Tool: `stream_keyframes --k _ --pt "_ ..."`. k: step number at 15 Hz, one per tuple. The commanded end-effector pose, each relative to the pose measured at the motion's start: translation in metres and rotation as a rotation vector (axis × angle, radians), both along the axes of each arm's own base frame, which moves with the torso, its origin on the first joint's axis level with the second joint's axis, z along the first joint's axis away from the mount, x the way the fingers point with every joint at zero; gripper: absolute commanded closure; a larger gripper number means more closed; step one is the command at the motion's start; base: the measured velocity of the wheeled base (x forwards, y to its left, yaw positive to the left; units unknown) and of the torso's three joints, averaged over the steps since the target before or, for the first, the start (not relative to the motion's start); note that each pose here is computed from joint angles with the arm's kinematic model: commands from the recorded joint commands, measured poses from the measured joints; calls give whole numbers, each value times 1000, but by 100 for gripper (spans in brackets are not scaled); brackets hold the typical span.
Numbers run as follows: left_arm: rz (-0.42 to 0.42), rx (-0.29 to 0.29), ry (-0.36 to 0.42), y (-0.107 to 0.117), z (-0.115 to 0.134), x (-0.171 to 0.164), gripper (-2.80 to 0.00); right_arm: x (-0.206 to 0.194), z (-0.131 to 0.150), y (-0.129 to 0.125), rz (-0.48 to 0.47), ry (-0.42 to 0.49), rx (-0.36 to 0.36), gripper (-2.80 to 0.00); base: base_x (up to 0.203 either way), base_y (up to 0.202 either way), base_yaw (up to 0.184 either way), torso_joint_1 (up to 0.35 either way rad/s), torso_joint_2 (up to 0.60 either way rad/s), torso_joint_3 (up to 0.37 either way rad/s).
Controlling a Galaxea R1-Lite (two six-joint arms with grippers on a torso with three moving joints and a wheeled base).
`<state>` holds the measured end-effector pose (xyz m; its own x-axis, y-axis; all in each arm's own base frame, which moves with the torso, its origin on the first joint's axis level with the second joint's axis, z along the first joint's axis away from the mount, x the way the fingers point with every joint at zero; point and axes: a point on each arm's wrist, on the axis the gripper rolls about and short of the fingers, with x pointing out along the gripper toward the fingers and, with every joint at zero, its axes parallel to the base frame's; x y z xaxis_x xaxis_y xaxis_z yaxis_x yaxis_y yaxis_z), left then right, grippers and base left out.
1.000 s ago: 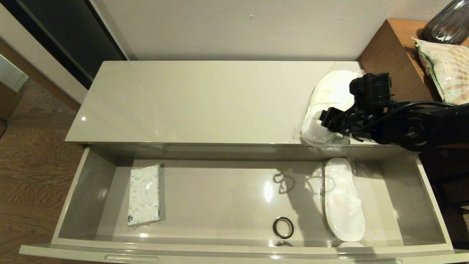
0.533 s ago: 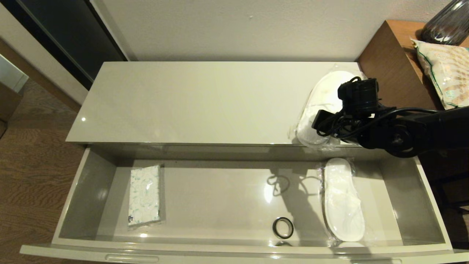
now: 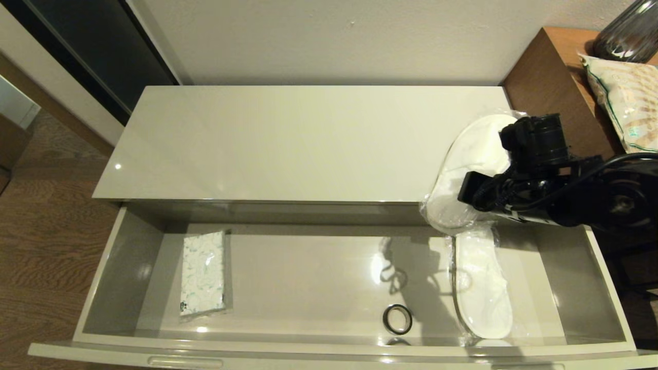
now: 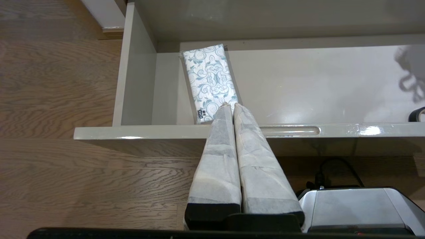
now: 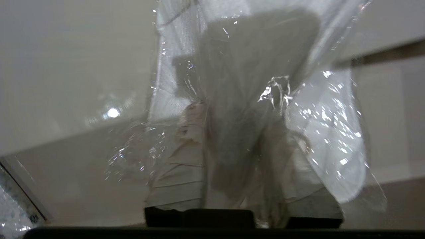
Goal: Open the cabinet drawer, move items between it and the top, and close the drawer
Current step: Pick up the disposable slippers on the table, then put the disposable slippers in the drawer
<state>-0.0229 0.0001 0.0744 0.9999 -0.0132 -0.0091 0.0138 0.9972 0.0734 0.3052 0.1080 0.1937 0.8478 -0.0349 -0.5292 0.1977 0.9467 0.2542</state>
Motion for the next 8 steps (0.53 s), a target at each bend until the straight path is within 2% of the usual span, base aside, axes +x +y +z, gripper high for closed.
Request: stream_keyframes --k 1,4,6,8 --pt "-1 0 2 0 0 0 0 -39 20 -14 -6 -18 18 0 0 0 0 0 0 0" --pt "1 0 2 0 0 0 0 -80 8 -16 53 65 1 0 0 0 0 0 0 0" --pt "1 0 2 0 0 0 0 -105 3 -7 137 86 -6 0 0 0 0 0 0 0" --pt "-1 0 2 0 0 0 0 -115 3 -7 178 99 0 0 0 0 0 0 0 0"
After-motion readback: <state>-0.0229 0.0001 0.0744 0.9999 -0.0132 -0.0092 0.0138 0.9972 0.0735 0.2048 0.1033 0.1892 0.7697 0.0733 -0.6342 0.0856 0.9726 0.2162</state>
